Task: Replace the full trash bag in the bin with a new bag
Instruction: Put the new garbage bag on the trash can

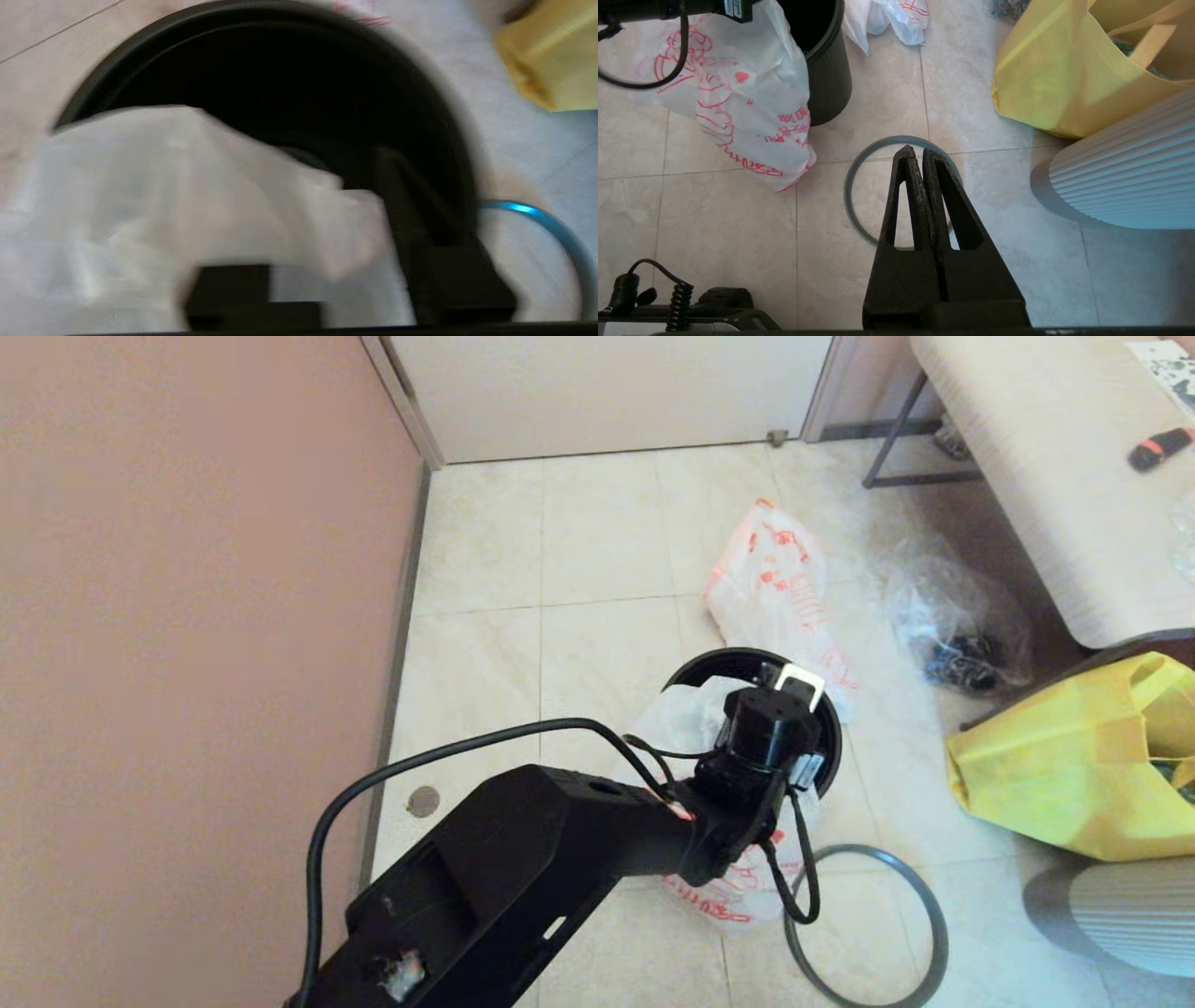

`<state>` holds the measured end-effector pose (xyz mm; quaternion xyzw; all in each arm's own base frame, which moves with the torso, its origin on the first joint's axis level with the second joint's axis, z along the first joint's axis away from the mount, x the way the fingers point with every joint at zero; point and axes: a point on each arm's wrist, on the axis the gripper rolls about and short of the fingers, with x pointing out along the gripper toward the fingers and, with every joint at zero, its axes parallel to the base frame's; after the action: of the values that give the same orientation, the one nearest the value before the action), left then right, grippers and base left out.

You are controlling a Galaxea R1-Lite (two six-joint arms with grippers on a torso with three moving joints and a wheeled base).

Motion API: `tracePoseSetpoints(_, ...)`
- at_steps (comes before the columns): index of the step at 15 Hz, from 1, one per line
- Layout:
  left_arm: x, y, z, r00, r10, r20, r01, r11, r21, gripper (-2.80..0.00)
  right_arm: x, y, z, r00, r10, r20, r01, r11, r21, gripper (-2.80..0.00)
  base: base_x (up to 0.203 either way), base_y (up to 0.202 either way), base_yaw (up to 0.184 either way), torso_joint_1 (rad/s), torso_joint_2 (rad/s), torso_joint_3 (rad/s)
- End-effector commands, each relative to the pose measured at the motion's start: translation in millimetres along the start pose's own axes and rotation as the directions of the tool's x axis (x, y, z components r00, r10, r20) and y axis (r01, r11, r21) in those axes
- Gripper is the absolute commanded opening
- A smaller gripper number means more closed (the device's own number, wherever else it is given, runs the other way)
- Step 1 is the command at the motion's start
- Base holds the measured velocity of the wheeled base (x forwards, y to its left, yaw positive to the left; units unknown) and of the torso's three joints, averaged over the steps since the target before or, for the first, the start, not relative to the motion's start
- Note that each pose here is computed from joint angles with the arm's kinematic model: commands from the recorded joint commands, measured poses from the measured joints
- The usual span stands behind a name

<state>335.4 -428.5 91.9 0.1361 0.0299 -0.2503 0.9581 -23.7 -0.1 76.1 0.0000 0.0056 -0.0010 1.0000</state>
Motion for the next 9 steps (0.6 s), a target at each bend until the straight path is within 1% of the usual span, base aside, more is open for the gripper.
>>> tracePoseSetpoints(1,-3.5,-1.4,7.2,1.000,0.007,0.016,-0.006,1.000,-0.007,0.00,0.1,0.0,0.0,1.000,0.001,-0.001,-0.001,1.000,-0.001,-2.80,0.000,0.000,0.000,0.000,0.00,0.000)
tracePoseSetpoints(2,-6.1,-2.8,11.6,1.000,0.015,0.024,-0.015,1.000,-0.011,0.00,0.1,0.0,0.0,1.000,0.000,-0.001,0.000,1.000,-0.001,-2.80,0.000,0.000,0.000,0.000,0.00,0.000)
tracePoseSetpoints(3,-12.4,-5.0,22.8,0.999,0.033,0.043,-0.032,0.999,-0.021,0.00,0.1,0.0,0.0,1.000,0.000,-0.001,0.000,1.000,0.000,-2.80,0.000,0.000,0.000,0.000,0.00,0.000)
tracePoseSetpoints(4,-17.8,-6.5,28.9,0.998,0.047,0.043,-0.046,0.999,-0.023,0.00,0.1,0.0,0.0,1.000,0.002,-0.001,-0.002,1.000,-0.002,-2.80,0.000,0.000,0.000,0.000,0.00,0.000)
tracePoseSetpoints(6,-24.7,-9.9,30.7,0.996,0.093,0.013,-0.093,0.996,-0.014,0.00,0.1,0.0,0.0,1.000,0.000,-0.001,0.000,1.000,0.000,-2.80,0.000,0.000,0.000,0.000,0.00,0.000)
tracePoseSetpoints(7,-26.9,-9.7,32.5,0.994,0.109,0.004,-0.109,0.994,-0.021,0.00,0.1,0.0,0.0,1.000,0.000,-0.001,0.000,1.000,0.000,-2.80,0.000,0.000,0.000,0.000,0.00,0.000)
tracePoseSetpoints(8,-31.0,-8.5,37.5,0.994,0.106,0.000,-0.106,0.994,-0.032,0.00,0.1,0.0,0.0,1.000,0.000,-0.001,0.000,1.000,0.000,-2.80,0.000,0.000,0.000,0.000,0.00,0.000)
tracePoseSetpoints(9,-37.2,-10.1,39.5,0.995,0.089,-0.035,-0.090,0.996,-0.028,0.00,0.1,0.0,0.0,1.000,0.000,-0.001,0.000,1.000,0.000,-2.80,0.000,0.000,0.000,0.000,0.00,0.000)
